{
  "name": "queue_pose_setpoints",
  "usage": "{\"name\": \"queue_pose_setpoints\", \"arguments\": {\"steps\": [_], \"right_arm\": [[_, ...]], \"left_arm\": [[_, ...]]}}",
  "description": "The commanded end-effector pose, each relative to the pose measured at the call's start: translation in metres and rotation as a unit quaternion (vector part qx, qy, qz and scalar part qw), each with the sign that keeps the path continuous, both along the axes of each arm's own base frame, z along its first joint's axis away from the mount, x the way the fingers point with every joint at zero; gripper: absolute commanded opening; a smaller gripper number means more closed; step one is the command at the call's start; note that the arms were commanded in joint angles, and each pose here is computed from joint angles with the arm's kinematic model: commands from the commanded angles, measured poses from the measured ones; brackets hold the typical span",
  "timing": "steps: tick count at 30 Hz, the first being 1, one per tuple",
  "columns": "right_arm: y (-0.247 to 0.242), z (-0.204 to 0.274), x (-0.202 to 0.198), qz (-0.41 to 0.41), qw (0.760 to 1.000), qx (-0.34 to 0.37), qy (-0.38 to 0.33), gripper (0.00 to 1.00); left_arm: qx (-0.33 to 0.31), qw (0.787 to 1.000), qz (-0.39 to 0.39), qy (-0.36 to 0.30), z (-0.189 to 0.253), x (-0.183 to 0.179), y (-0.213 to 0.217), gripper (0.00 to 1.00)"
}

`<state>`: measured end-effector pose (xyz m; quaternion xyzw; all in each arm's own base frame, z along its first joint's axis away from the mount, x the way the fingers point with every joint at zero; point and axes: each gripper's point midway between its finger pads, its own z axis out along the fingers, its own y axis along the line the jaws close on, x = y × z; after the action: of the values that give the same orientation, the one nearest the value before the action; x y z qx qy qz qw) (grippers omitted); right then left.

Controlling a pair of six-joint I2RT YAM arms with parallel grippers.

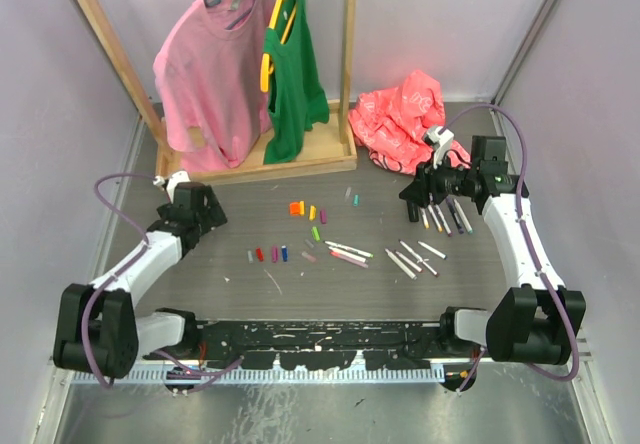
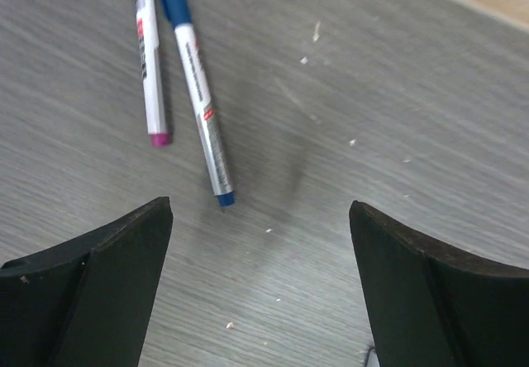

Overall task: Open the pen caps
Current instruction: Pick up the pen from the center of the board.

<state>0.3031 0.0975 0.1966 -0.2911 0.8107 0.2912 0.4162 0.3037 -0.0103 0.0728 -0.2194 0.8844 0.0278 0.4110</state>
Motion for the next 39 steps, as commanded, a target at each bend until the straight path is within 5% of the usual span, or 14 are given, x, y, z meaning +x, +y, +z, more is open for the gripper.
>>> {"name": "queue_pose_setpoints", "arguments": {"steps": [1,32,39], "right_arm": [[0.003,0.010,-0.002,0.012,1.000,0.003,-0.025,0.48],[0.004,0.008,-0.004,0.016,1.000,-0.001,-0.023,0.48],[0.004,0.008,-0.005,0.016,1.000,-0.001,-0.024,0.48]], "left_arm": [[-0.026,0.999,0.019,0.014,-0.001,0.008,0.002,0.88],[-0.067,0.987,0.086,0.115,-0.039,0.029,0.033,0.42],[-0.065,0.984,0.102,0.129,-0.043,0.029,0.038,0.39]]}}
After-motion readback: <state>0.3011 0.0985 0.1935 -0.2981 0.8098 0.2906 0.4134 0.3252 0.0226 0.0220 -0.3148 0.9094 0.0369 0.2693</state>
